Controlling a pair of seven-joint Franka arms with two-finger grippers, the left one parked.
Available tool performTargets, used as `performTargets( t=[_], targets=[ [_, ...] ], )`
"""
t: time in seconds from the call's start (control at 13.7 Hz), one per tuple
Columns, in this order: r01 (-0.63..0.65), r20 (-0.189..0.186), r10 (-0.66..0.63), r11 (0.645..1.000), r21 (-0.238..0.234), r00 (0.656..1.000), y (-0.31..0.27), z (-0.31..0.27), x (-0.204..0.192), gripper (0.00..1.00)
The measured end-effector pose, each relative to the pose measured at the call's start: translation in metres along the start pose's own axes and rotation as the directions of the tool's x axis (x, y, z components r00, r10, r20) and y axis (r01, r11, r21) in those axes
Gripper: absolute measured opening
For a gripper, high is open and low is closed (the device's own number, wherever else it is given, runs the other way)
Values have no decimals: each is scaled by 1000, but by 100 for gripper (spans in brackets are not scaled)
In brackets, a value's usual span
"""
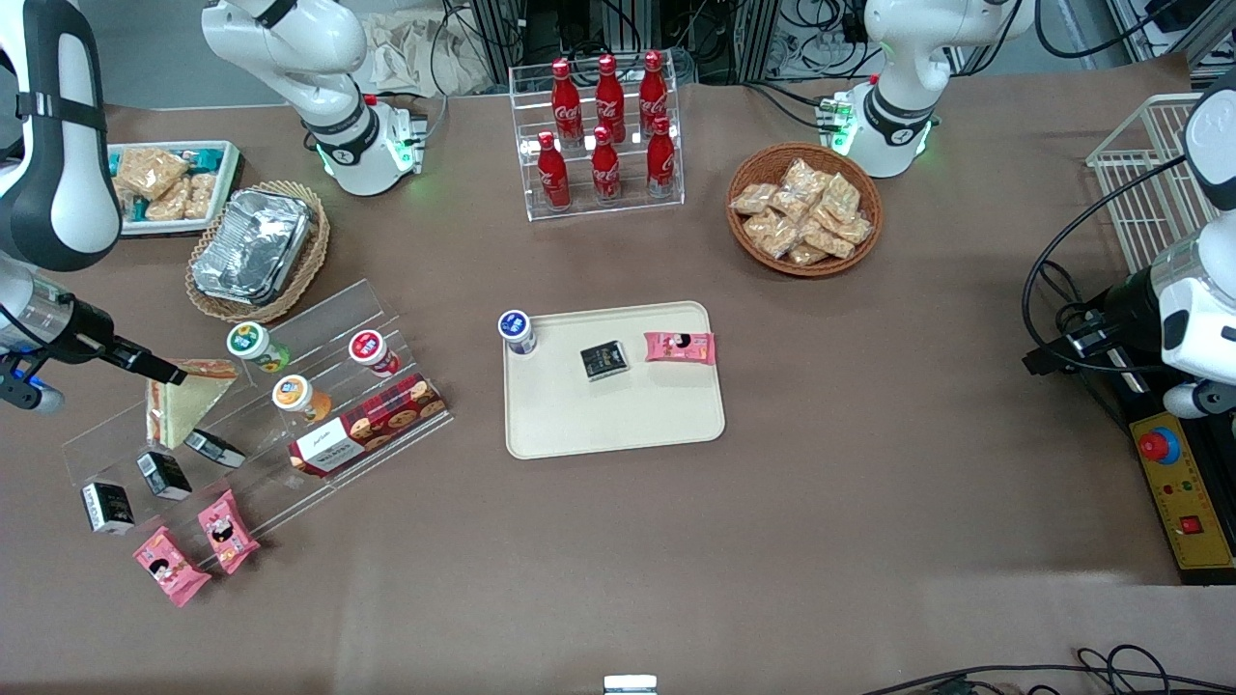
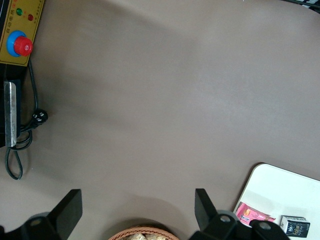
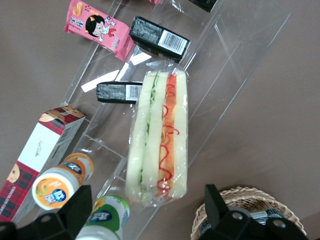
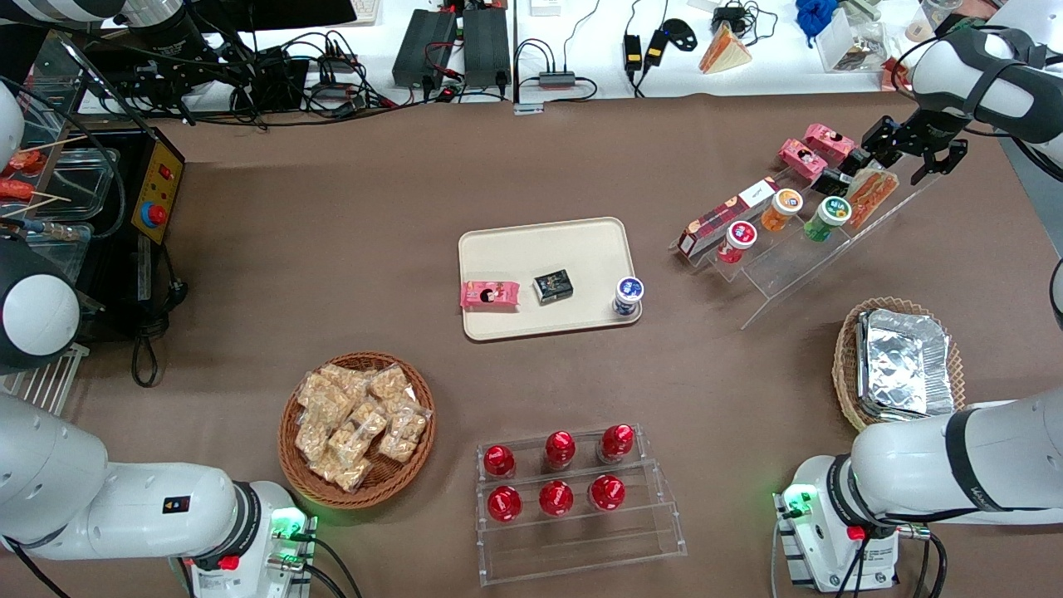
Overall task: Place sandwich on tray
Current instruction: 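Lower the right gripper onto the sandwich and close on it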
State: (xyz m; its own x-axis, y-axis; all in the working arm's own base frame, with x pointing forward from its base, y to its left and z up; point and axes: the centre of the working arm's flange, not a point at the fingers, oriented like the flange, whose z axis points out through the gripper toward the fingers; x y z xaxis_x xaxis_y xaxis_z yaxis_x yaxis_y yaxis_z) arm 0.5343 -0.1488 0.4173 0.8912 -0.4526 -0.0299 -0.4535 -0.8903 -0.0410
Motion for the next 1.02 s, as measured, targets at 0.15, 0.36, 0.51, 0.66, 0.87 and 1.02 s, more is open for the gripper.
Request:
performTargets(
  t=[0.15, 0.36, 0.51, 0.66, 0.87, 1.02],
  targets=[
    [1, -6, -1, 1000, -1, 1000, 0, 13, 3, 100],
    [3, 0, -3, 1000, -6, 1000, 0, 31, 9, 100],
    [-1, 5, 1, 1000, -3, 1000, 0, 38, 10, 100],
    [-6, 9, 6, 1000, 4, 1000, 0, 39, 10, 98],
    [-20, 13, 20, 1000, 8, 1000, 0, 40, 9, 93],
    [-35, 19, 35, 999, 7, 999, 0, 41, 8, 89]
  ],
)
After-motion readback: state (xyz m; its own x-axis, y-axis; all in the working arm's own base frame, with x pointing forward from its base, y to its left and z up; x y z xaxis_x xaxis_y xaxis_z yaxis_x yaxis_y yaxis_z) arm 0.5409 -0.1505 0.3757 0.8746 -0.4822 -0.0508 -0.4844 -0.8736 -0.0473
